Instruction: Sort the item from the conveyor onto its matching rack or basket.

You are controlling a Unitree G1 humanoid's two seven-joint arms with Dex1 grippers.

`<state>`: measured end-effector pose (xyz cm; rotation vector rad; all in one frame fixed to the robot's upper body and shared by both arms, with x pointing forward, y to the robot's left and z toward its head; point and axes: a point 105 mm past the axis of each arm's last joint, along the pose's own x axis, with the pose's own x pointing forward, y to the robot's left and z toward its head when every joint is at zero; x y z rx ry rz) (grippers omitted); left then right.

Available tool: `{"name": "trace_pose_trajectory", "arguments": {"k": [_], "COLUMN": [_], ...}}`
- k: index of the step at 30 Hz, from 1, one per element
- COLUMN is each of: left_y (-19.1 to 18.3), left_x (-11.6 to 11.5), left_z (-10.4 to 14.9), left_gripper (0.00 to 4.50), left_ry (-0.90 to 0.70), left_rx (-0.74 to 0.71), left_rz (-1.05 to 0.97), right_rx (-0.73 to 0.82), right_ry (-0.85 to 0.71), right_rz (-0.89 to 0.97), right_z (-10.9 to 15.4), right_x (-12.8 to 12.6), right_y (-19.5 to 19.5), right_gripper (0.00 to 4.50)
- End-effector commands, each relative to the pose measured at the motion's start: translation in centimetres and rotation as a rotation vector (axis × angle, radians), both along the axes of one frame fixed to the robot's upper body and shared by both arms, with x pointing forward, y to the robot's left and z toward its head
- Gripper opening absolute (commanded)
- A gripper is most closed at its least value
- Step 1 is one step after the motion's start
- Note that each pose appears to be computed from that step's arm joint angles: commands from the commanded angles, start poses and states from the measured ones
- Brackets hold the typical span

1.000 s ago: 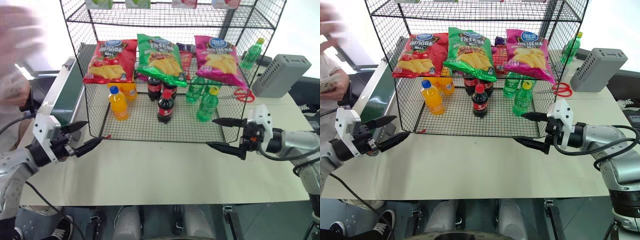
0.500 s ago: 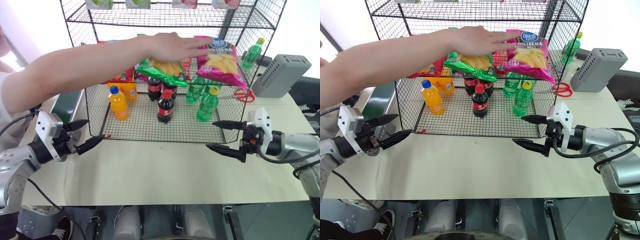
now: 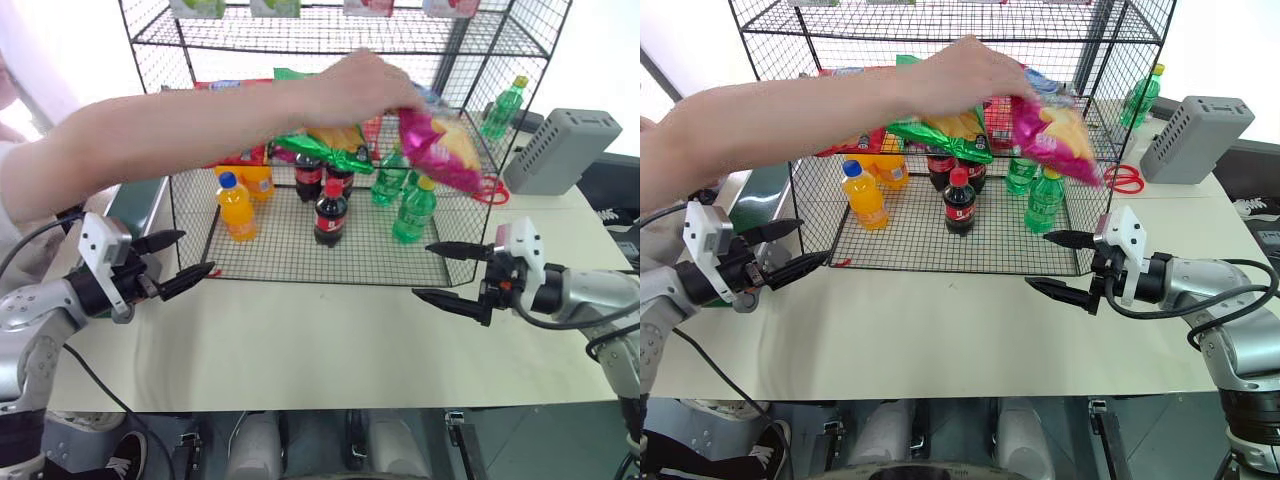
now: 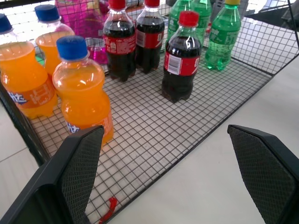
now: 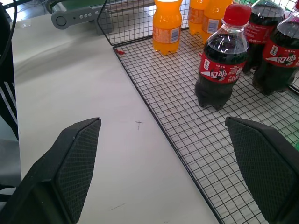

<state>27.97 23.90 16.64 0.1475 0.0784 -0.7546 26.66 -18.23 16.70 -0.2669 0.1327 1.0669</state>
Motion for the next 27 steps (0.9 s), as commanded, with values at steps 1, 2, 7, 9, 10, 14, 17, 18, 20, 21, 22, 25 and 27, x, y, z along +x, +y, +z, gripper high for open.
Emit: {"name": "trace_pose_trajectory", "arguments": {"k": [1,2,7,9,10,14,17,18,20,21,22,25,27], "left_y": [-0.38,-0.42,-0.4,-0.42,-0.46,-0.37,-0.37,-0.39,-0.45,-0.46,-0.46,-0.43,-0.45], "left_x": [0.3,0.35,0.62,0.46,0.33,0.13,-0.01,-0.06,-0.16,-0.22,-0.24,-0.32,-0.3], "left_z": [0.96,0.91,1.38,1.45,1.42,1.25,1.08,1.02,0.92,0.89,0.87,0.87,0.87], "left_gripper": [4.5,4.5,4.5,4.5,4.5,4.5,4.5,4.5,4.5,4.5,4.5,4.5,4.5], "left_ry": [-0.047,-0.046,-0.059,-0.062,-0.06,-0.052,-0.045,-0.043,-0.038,-0.036,-0.035,-0.032,-0.031], "left_rx": [0.015,0.017,0.02,0.022,0.022,0.022,0.021,0.021,0.021,0.022,0.022,0.023,0.023], "left_rz": [-0.019,-0.021,-0.02,-0.02,-0.02,-0.016,-0.014,-0.015,-0.016,-0.016,-0.016,-0.015,-0.014], "right_rx": [0.004,0.004,0.01,0.012,0.012,0.015,0.01,0.011,0.01,0.009,0.008,0.005,0.005], "right_ry": [-0.055,-0.055,-0.065,-0.06,-0.059,-0.054,-0.054,-0.052,-0.05,-0.046,-0.043,-0.039,-0.039], "right_rz": [0.0,-0.001,0.0,0.012,0.016,0.023,0.024,0.025,0.027,0.028,0.029,0.03,0.029], "right_z": [0.82,0.77,0.94,0.81,0.78,0.84,0.88,0.91,0.93,0.88,0.84,0.8,0.83], "right_x": [-0.03,0.02,0.31,0.19,0.13,0.04,0.04,0.03,-0.04,-0.11,-0.14,-0.19,-0.1], "right_y": [-0.18,-0.16,0.08,0.39,0.51,0.68,0.66,0.68,0.71,0.71,0.72,0.69,0.69], "right_gripper": [4.44,4.44,4.44,4.44,4.44,4.44,4.44,4.44,4.44,4.44,4.44,4.44,4.44]}}
